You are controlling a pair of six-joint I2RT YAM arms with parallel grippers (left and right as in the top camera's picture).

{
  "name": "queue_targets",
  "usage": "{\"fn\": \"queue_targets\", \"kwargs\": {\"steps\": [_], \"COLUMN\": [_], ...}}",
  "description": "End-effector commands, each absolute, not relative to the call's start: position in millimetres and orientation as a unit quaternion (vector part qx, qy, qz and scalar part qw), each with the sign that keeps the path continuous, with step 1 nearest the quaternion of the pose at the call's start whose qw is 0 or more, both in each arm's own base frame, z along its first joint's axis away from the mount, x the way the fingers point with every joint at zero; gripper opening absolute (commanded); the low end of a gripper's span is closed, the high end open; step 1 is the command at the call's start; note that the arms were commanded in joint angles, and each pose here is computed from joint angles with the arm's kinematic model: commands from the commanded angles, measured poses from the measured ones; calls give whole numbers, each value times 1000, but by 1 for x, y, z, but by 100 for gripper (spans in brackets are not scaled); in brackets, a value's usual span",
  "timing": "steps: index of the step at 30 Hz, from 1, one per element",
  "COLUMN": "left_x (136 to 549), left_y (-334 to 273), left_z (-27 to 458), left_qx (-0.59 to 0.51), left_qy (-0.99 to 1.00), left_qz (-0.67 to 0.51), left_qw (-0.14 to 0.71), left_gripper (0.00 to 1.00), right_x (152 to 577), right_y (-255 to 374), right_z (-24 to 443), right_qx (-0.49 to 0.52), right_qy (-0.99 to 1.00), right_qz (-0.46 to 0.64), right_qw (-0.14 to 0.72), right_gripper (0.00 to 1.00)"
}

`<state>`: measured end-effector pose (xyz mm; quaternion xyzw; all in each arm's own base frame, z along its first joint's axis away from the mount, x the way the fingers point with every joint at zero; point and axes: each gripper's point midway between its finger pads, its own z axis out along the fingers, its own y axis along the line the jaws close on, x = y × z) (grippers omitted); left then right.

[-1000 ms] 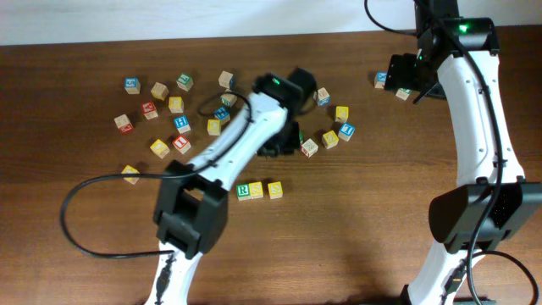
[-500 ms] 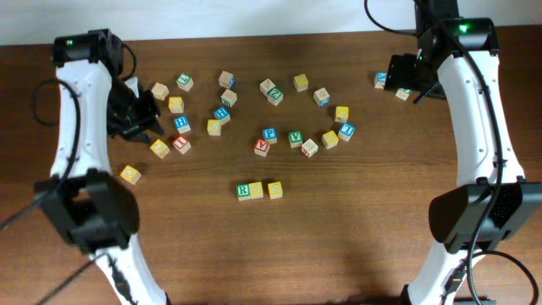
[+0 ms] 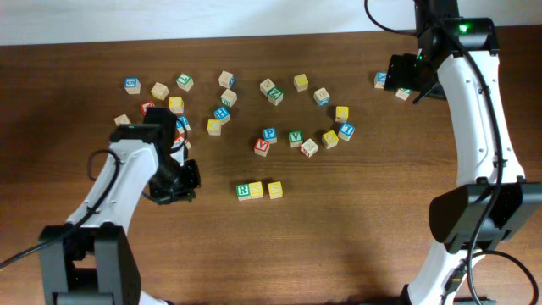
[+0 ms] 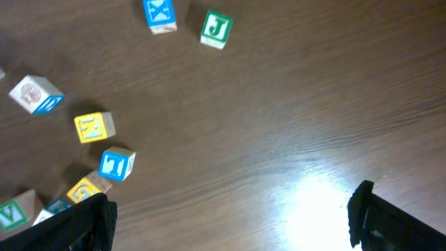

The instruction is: Spell out RSS

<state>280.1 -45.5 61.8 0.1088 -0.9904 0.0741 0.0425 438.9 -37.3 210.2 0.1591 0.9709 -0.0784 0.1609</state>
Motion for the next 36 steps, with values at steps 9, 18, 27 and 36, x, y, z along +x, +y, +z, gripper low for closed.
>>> {"fn": "queue_targets", "kwargs": {"steps": [9, 18, 27, 36], "left_x": [275, 283, 294, 297], "left_y": [-80, -82, -97, -132], "left_z": [44, 44, 28, -7], "left_qx": [88, 104, 103, 79], "left_qy": [-993, -991, -991, -991], "left_qz": [75, 79, 86, 104], "left_qw": [28, 15, -9, 10], "left_gripper": [0, 0, 0, 0], "right_x": [389, 325, 296, 290], "right_y": [48, 78, 172, 217], "right_z": [229, 192, 69, 25], "right_qx": [71, 15, -11, -8], "right_qy": [982, 992, 980, 986], "right_qz": [155, 126, 194, 167], "right_qw": [76, -3, -39, -20], "right_gripper": [14, 4, 4, 4]}}
